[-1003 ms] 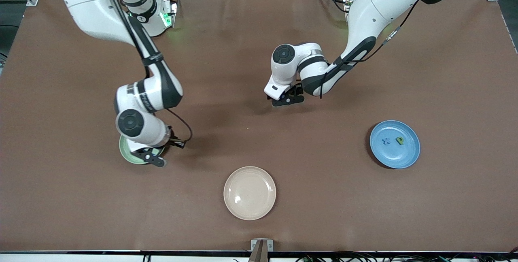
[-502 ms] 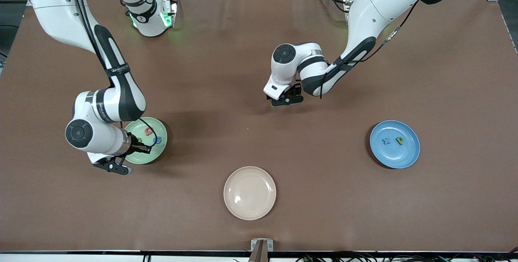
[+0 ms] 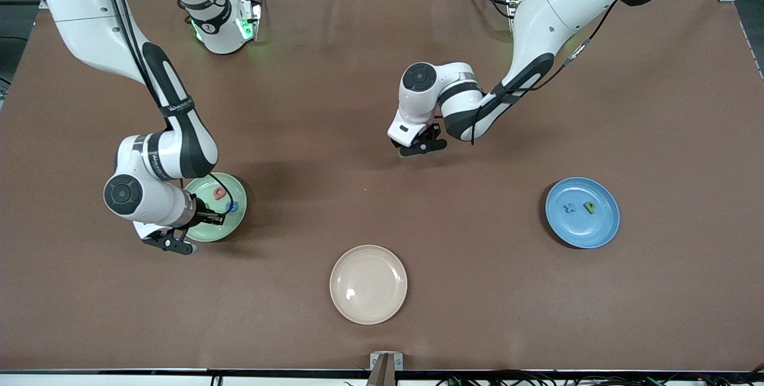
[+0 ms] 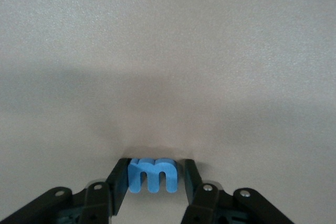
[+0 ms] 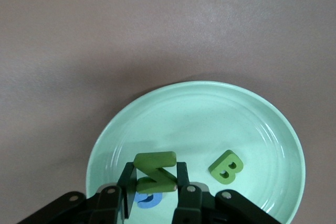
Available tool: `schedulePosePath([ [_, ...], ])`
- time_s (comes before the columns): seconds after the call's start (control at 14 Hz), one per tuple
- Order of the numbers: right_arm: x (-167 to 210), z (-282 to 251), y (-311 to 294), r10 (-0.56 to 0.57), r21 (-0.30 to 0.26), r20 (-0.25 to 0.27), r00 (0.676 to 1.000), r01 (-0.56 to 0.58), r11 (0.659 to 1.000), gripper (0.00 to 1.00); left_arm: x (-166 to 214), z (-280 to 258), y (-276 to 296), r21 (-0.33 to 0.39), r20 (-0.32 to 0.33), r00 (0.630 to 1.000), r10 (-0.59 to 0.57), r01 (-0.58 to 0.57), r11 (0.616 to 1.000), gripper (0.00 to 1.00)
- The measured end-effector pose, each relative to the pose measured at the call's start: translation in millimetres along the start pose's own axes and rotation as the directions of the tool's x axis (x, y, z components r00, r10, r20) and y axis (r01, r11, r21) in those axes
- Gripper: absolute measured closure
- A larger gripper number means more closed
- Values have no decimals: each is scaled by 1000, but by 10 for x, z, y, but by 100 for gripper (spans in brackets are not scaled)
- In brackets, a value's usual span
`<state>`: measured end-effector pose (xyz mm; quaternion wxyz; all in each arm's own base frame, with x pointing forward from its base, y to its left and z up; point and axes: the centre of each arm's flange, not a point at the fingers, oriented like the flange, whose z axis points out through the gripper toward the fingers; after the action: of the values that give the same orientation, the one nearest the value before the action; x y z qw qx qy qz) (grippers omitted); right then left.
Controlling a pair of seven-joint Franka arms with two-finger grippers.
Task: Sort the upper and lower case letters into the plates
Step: 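Release the N on the green plate while the left drops the m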
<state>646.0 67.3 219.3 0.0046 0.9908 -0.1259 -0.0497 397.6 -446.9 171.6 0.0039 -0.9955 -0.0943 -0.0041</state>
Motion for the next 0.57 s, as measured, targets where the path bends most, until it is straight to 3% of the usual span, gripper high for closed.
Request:
schedulePosePath([
  [0.14,-14,78,83,-7,1,-1,1000,7,1000,65,6,-24,2,-1,-4,1000,0,0,1000,59],
  [0.57,-117,296,159,-10,6,-11,1000,10,1000,65,32,-24,-9,-1,-5,1000,-6,6,1000,59],
])
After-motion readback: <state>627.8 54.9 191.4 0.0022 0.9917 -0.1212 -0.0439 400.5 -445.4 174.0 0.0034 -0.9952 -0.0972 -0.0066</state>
